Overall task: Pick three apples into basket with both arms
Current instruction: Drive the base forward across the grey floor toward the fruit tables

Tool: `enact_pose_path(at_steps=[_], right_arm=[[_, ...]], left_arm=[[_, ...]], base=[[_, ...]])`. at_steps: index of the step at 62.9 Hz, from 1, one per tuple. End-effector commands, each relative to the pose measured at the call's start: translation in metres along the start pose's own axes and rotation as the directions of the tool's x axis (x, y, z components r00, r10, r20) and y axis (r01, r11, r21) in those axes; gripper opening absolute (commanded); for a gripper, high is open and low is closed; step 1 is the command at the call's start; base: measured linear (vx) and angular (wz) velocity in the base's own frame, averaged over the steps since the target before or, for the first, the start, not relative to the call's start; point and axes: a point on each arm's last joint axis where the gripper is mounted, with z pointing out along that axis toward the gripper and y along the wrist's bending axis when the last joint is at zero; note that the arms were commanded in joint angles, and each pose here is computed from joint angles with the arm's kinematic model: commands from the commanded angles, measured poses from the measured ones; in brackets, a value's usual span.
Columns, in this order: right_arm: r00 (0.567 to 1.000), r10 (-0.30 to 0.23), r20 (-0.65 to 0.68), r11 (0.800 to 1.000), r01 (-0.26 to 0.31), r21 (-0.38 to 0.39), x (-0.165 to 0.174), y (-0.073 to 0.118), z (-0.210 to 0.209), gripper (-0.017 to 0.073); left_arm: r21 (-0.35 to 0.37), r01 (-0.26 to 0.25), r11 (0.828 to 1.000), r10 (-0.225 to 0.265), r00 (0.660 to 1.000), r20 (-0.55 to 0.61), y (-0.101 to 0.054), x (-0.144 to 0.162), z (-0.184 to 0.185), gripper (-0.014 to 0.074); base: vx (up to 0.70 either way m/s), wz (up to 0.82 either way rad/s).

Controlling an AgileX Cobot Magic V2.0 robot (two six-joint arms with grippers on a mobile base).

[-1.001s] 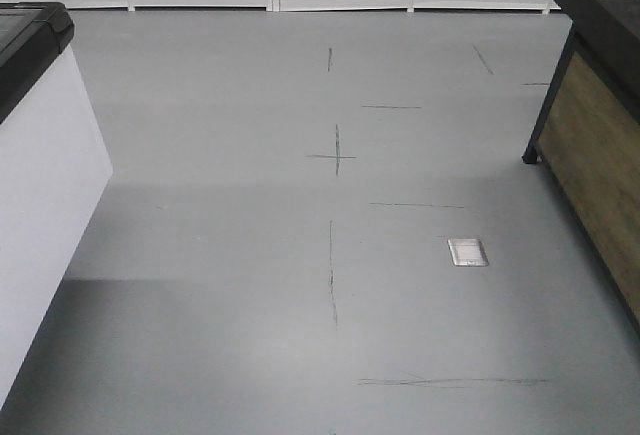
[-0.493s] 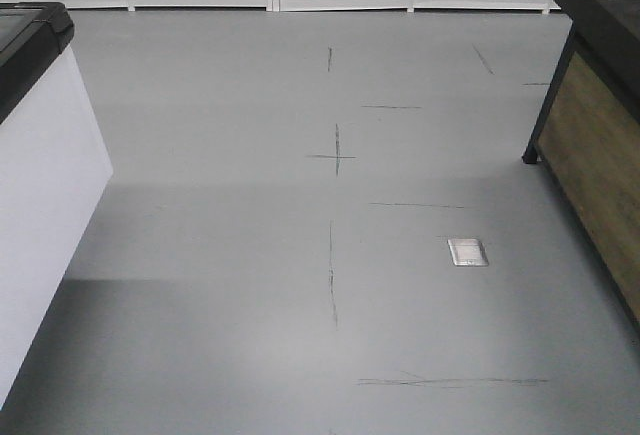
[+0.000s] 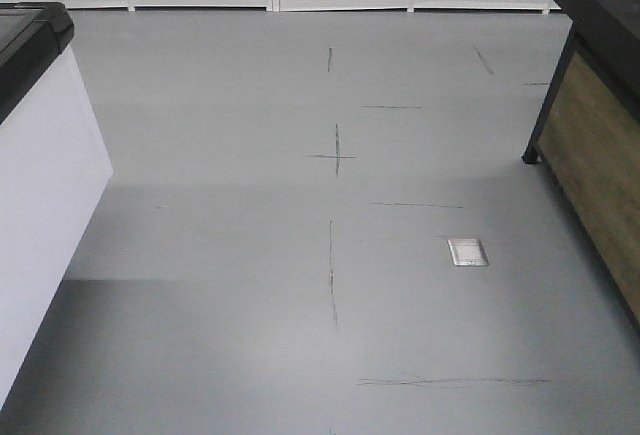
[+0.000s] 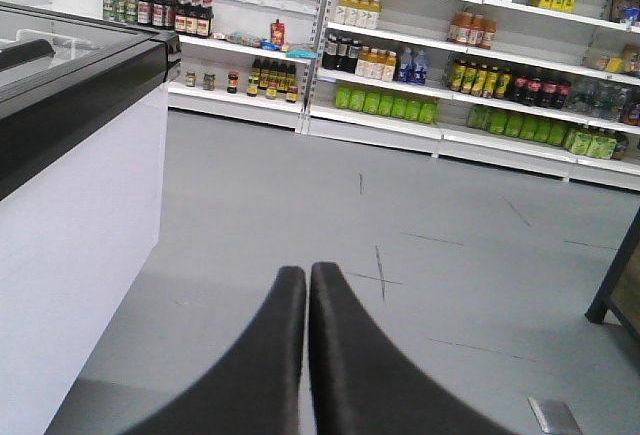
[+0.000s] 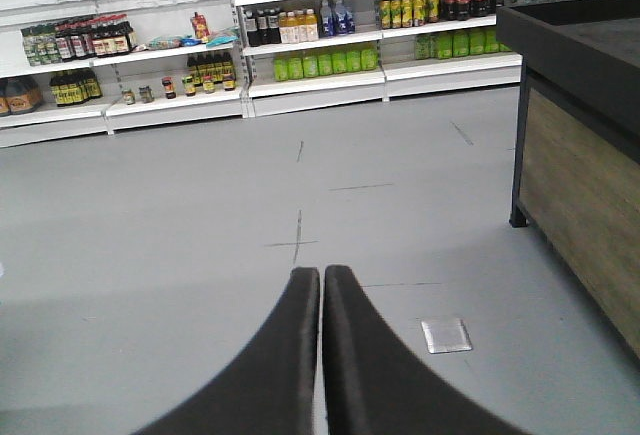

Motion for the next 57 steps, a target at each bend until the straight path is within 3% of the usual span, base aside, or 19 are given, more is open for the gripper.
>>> enact_pose_path(at_steps=[1, 57], right_arm=[[0.997, -0.016, 0.072, 1.000, 0.017, -0.010, -0.0030, 0.0008, -0.0002, -0.0005], [0.997, -0.016, 0.071, 1.000, 0.017, -0.010, -0.0029, 0.0008, -0.0002, -0.0005]], left_arm=[[0.032, 0.002, 0.999, -0.006, 0.993, 0.114, -0.0038, -0.0160, -0.0032, -0.0006], [0.032, 0.002, 0.999, -0.006, 0.993, 0.114, -0.0038, -0.0160, -0.0032, -0.0006]], base=[[0.00, 0.00], [0.00, 0.00]])
